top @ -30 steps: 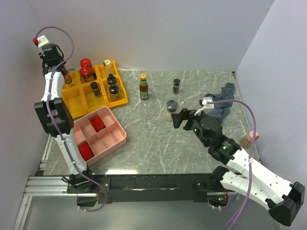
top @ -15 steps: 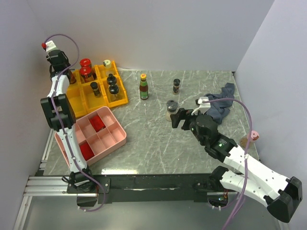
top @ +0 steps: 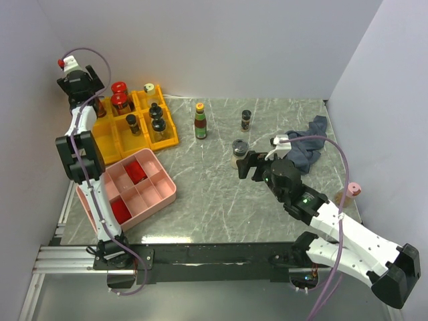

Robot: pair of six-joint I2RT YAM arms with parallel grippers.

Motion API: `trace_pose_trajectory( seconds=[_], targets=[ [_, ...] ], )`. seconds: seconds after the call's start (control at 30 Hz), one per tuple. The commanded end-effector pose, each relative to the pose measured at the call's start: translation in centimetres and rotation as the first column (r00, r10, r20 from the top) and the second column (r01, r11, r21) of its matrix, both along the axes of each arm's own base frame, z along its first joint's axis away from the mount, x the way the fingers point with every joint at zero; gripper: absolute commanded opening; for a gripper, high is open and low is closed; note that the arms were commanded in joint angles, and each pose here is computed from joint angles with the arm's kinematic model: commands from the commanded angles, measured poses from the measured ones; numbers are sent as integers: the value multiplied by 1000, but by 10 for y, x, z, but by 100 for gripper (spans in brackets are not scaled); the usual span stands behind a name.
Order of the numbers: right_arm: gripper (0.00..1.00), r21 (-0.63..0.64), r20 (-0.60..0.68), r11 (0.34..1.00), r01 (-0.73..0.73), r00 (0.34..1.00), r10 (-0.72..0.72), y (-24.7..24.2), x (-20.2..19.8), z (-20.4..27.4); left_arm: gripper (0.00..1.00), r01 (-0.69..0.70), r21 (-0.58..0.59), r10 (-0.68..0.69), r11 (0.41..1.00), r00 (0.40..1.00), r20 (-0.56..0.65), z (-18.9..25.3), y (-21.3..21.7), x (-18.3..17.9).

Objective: Organize the condiment bottles
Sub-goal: Place the bottle in the storage box, then pick up the bottle from the center of the board.

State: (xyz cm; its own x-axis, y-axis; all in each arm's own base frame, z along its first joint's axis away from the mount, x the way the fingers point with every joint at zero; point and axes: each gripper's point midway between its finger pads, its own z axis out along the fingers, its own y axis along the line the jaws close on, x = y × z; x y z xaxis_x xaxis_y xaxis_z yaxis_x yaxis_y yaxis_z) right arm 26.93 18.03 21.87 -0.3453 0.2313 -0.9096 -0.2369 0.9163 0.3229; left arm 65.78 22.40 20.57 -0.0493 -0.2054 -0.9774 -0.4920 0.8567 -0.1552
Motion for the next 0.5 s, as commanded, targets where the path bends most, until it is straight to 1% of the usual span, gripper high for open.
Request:
trace_pose_trajectory(
  seconds=[0.0,0.07,0.1,0.17,0.2,0.27,0.3,0.33,0.37,0.4,0.43,0.47],
  targets=[
    [100,59,67,998,-14,998,10,2,1,32,97,54,18,-56,998,979,197,117,-17,-20],
    [100,61,64,998,-25,998,22,3,-1,32,100,63,11,-64,998,977,206,129,-23,-29],
    [100,63,62,998,-31,998,27,4,-1,32,99,68,10,-68,998,972,227,148,-27,-38],
    [100,72,55,997,-36,998,32,6,-2,32,99,81,-1,-79,997,971,228,157,-36,-47],
    [100,76,51,996,-42,998,39,7,-3,33,99,81,-13,-75,997,964,255,177,-41,-57],
    [100,80,28,996,-37,999,35,9,-2,28,100,100,-55,-85,993,969,232,178,-53,-66],
    [100,84,26,996,-23,999,21,8,-1,31,100,113,-79,-90,990,963,253,192,-58,-77],
    [100,78,11,997,-10,1000,9,8,1,27,99,136,-107,-108,985,966,235,186,-65,-81],
    [100,81,-5,997,4,1000,-4,7,2,27,99,154,-114,-119,981,955,270,204,-72,-92],
    [100,81,-14,997,21,1000,-20,5,3,27,100,174,-155,-128,972,955,268,202,-80,-98],
    [100,72,-28,996,47,999,-45,3,6,24,99,212,-183,-163,960,954,251,191,-90,-101],
    [100,76,-42,995,68,997,-65,1,7,27,100,229,-201,-173,952,950,260,191,-98,-106]
  ],
)
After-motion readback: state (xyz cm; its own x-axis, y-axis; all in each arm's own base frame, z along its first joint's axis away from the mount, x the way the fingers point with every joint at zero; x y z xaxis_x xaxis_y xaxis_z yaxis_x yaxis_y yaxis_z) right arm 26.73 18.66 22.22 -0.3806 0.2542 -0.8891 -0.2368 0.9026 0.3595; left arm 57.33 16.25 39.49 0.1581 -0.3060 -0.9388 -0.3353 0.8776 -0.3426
